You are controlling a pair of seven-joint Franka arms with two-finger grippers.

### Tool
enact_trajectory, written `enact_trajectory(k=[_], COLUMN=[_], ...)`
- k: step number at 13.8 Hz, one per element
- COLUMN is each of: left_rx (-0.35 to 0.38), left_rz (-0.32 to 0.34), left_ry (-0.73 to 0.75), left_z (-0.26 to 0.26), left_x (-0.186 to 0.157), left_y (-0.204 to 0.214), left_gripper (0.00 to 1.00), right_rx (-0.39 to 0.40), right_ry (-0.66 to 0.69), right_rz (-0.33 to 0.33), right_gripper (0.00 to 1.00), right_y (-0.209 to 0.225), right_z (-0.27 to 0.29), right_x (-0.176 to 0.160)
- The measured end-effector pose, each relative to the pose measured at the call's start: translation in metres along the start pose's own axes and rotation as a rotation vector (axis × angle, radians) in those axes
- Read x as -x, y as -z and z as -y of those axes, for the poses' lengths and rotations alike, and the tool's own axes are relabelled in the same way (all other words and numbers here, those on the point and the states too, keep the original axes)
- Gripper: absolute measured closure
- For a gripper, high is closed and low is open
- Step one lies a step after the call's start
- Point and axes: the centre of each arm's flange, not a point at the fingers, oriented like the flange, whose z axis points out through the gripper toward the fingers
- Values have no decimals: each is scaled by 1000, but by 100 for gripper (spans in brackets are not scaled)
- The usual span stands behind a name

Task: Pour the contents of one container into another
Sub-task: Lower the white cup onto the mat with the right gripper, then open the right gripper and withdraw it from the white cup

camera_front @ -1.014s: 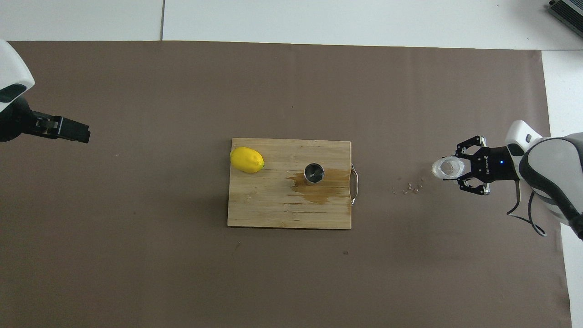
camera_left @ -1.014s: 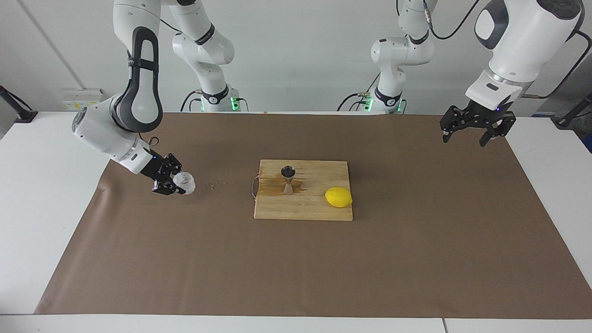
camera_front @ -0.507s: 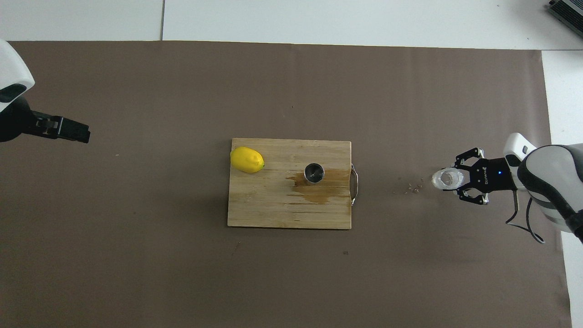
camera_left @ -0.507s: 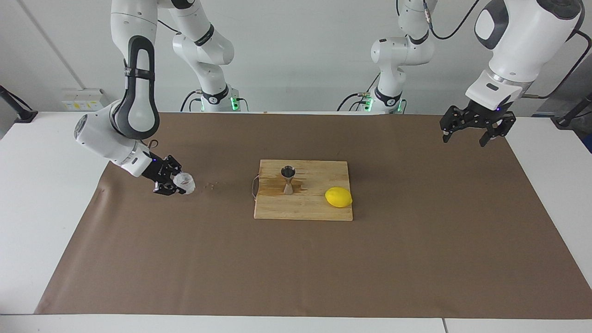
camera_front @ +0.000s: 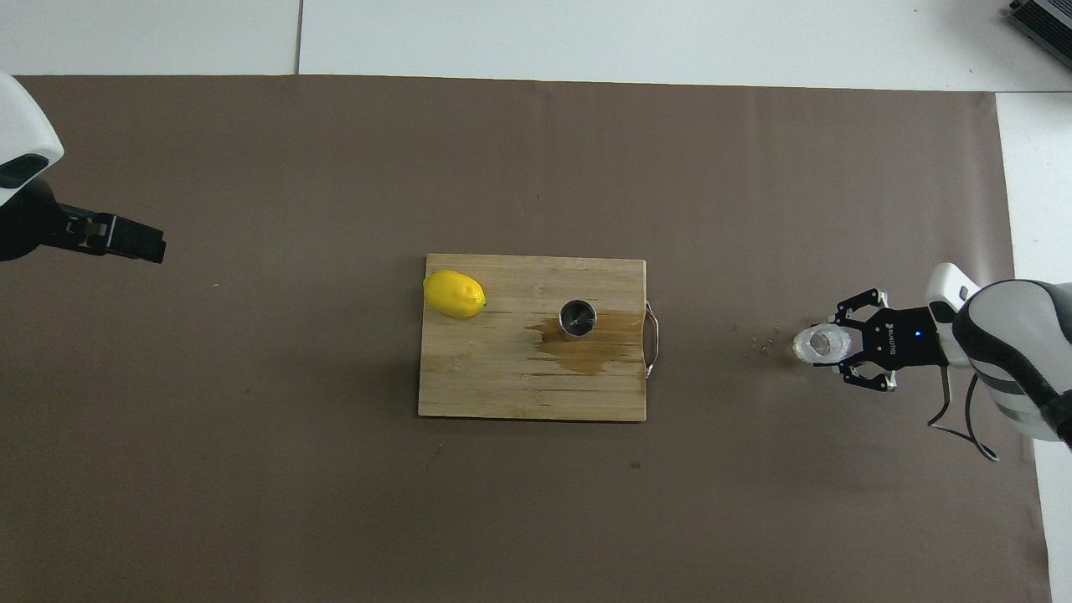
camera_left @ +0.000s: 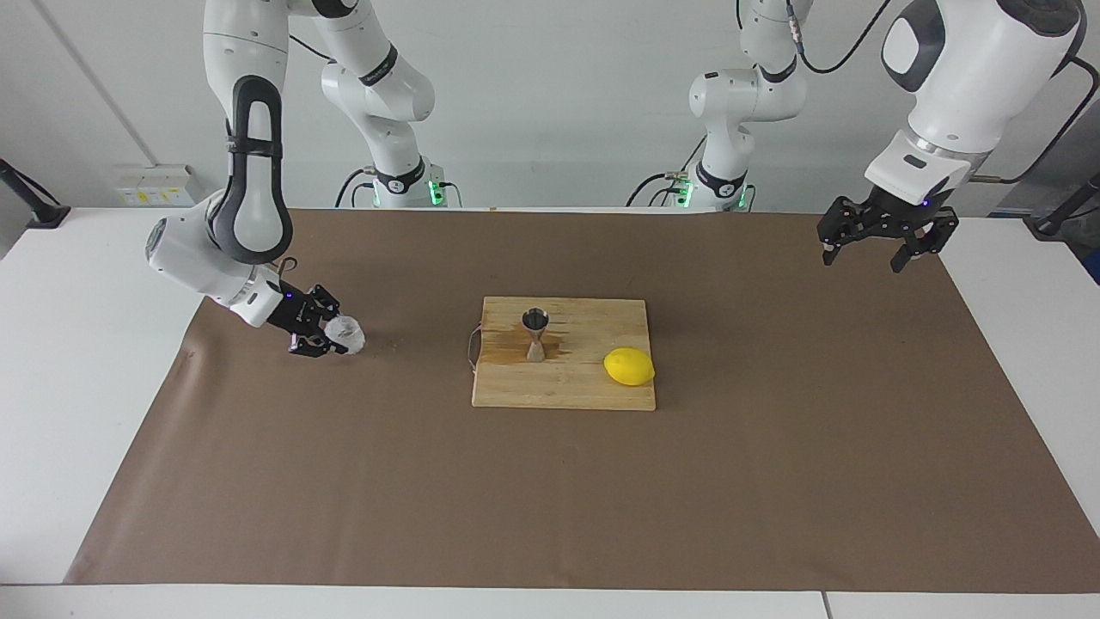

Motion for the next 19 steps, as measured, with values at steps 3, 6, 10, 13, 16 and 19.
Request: enact_trajectory(k=[3, 6, 10, 13, 16, 19], left_rx=[0, 0, 0, 0, 0, 0], left_rz=[0, 0, 0, 0, 0, 0], left_ry=[0, 0, 0, 0, 0, 0], left_z=[0, 0, 0, 0, 0, 0], left_x=[0, 0, 0, 0, 0, 0], left_y=[0, 0, 0, 0, 0, 0], left_gripper=[0, 0, 0, 0, 0, 0], right_rx=[0, 1, 25, 47, 84, 123], right_ry=[-3, -3, -37, -118, -195, -317], right_rz=[-3, -3, -1, -9, 38, 190], right_gripper=[29, 0, 0, 0, 0, 0], right_y=[-1, 0, 14, 46, 84, 115], right_z=[1, 0, -2, -1, 5, 10], right_x=[0, 0, -10, -44, -79, -133])
